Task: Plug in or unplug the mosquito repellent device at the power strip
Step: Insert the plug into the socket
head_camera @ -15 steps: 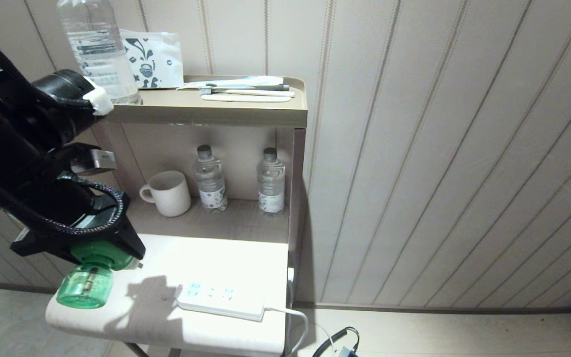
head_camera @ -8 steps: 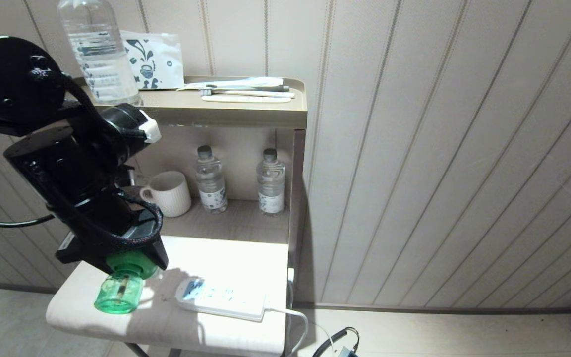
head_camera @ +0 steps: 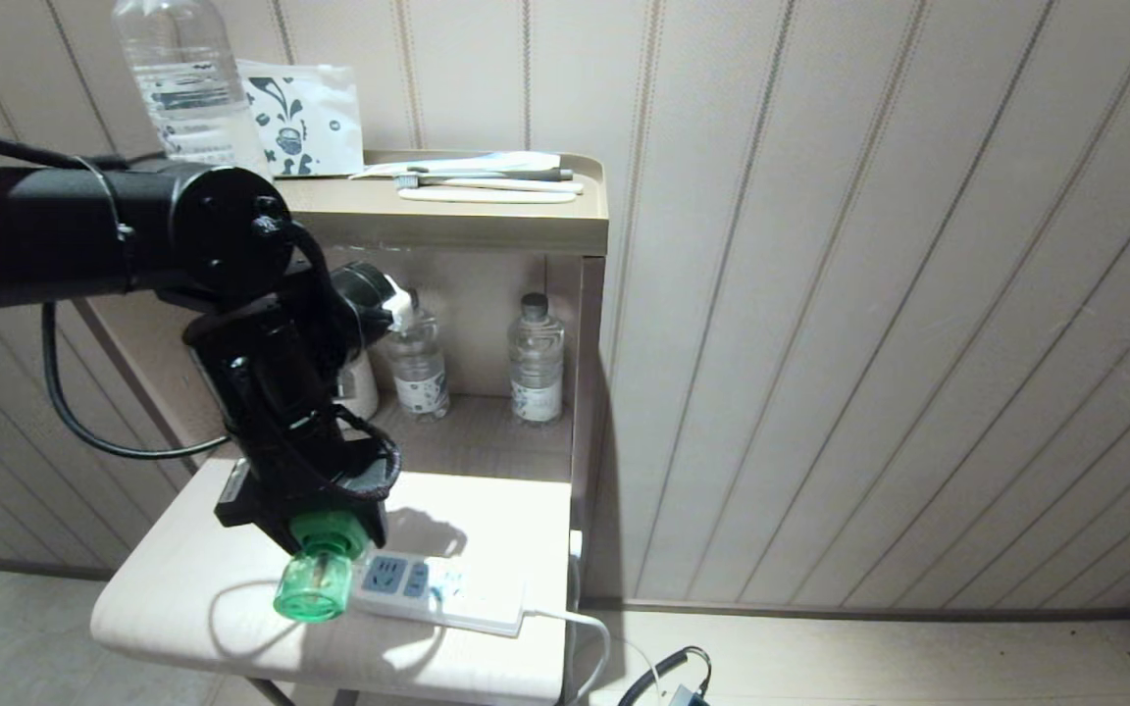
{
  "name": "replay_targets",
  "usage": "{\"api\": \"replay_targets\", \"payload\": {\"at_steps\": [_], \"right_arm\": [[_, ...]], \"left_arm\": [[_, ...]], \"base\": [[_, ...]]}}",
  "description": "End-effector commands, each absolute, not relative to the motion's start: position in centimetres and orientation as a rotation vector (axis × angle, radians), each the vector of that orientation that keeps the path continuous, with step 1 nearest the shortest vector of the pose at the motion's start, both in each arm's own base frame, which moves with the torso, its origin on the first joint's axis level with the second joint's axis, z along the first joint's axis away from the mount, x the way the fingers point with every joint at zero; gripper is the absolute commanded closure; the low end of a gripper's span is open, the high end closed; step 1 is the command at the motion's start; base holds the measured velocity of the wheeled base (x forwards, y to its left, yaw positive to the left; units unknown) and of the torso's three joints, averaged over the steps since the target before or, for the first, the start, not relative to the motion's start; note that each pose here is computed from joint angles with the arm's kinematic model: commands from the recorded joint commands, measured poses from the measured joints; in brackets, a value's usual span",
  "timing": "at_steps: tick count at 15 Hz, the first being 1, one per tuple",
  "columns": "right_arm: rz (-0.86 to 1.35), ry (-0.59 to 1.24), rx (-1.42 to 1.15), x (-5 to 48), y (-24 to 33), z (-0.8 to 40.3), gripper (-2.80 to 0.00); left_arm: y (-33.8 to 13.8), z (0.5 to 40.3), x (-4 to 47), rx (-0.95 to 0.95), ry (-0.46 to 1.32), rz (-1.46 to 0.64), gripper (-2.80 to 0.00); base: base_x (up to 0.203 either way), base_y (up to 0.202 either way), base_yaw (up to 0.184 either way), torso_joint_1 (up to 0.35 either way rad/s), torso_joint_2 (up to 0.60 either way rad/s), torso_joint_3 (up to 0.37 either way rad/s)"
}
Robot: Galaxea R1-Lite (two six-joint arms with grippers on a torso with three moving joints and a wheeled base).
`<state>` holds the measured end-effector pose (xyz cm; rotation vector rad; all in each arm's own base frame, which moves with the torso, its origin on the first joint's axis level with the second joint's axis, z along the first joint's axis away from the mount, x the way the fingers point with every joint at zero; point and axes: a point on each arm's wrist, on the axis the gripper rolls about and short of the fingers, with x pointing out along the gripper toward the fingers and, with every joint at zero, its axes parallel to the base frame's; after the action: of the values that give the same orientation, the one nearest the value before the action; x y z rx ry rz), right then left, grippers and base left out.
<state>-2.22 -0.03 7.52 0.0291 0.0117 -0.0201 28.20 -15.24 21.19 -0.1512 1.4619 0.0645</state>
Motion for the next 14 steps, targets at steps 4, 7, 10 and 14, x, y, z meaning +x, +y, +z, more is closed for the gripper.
{"api": "replay_targets", "payload": {"at_steps": [4,7,10,14], "right_arm": [[-0.020,0.012,0.029,-2.2,0.0,7.5,0.00],[-0.020,0.013,0.029,-2.2,0.0,7.5,0.00],[-0.020,0.012,0.029,-2.2,0.0,7.5,0.00],[-0.020,0.012,0.029,-2.2,0.0,7.5,0.00]], "left_arm": [[-17.0,19.2,29.1,-0.089,1.476,0.087,0.00],[-17.1,18.2,29.5,-0.073,1.504,0.105,0.00],[-17.2,18.0,29.6,-0.073,1.511,0.105,0.00],[-17.3,17.7,29.8,-0.075,1.505,0.104,0.00]], "base": [[0.000,0.000,0.000,0.000,0.00,0.000],[0.000,0.000,0.000,0.000,0.00,0.000],[0.000,0.000,0.000,0.000,0.00,0.000],[0.000,0.000,0.000,0.000,0.00,0.000]]}}
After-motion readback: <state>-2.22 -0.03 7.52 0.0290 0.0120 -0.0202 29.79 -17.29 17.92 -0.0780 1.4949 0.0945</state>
